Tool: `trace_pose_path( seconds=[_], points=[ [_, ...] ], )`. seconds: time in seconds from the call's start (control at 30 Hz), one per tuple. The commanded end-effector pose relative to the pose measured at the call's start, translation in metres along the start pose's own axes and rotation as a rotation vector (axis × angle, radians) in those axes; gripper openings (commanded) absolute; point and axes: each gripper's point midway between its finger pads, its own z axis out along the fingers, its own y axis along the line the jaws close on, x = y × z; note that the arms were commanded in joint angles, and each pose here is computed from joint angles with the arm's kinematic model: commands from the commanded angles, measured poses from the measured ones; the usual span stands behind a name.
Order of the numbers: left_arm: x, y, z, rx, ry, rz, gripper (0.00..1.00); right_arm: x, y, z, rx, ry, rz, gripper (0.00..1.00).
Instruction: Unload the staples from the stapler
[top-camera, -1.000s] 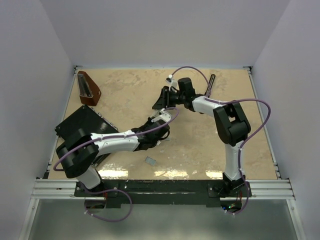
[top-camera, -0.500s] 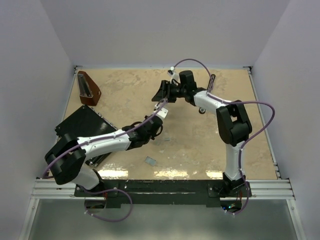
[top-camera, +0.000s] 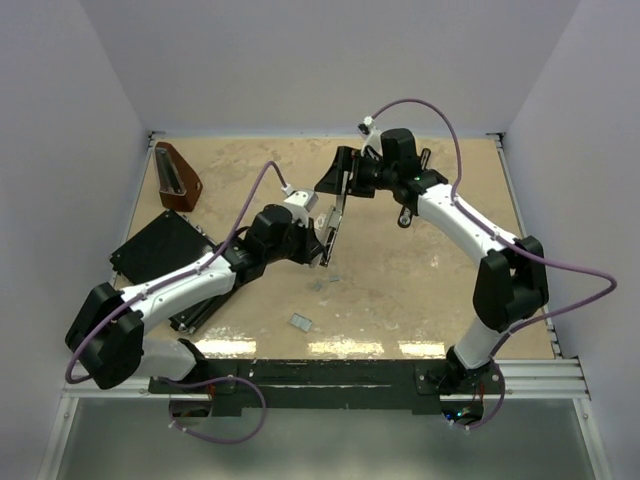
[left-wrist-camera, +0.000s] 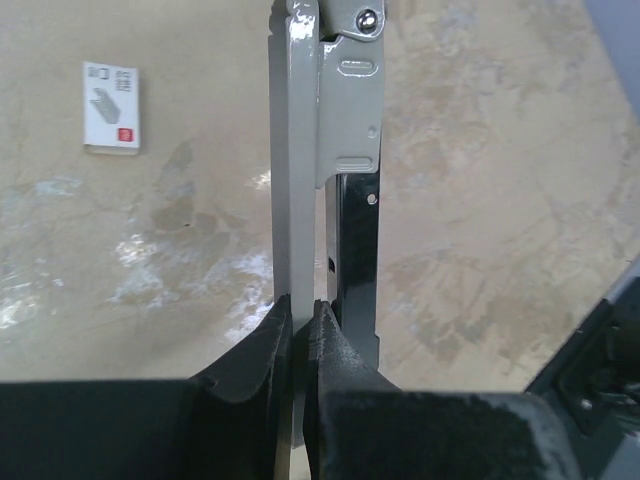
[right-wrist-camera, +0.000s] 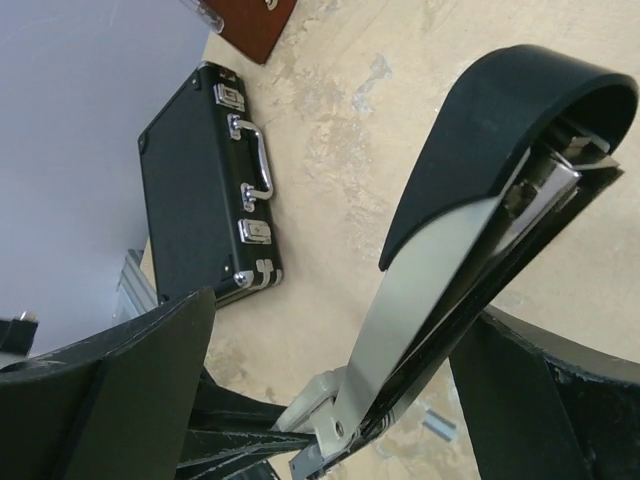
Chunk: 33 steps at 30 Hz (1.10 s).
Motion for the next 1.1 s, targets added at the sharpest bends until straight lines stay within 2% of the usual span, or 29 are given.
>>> trace_pose_path(
  seconds=[0.0, 0.13, 0.33, 0.53, 0.73, 1.07],
  points=[
    [-0.041, -0.040, -0.021, 0.247, -0.130, -0.114, 0.00, -0.004, 0.014, -0.029, 0.039, -0.017, -0.027, 0.98],
    [-0.047, -0.037, -0.030, 0.321, -0.153, -0.205, 0.00, 0.003, 0.019, -0.044, 0.034, -0.025, -0.036, 0.98],
    [-0.059, -0.035, -0.046, 0.392, -0.196, -0.270, 0.00, 0.005, 0.038, -0.074, 0.005, -0.108, -0.059, 0.98],
    [-0.071, -0.040, -0.057, 0.424, -0.253, -0.308, 0.00, 0.010, 0.053, -0.073, -0.058, -0.170, -0.052, 0.89],
    [-0.074, -0.042, -0.063, 0.435, -0.279, -0.318, 0.00, 0.010, 0.060, -0.059, -0.050, -0.210, -0.047, 0.80],
    [-0.074, -0.045, -0.066, 0.450, -0.281, -0.325, 0.00, 0.015, 0.066, -0.045, -0.053, -0.227, -0.025, 0.63]
  ],
)
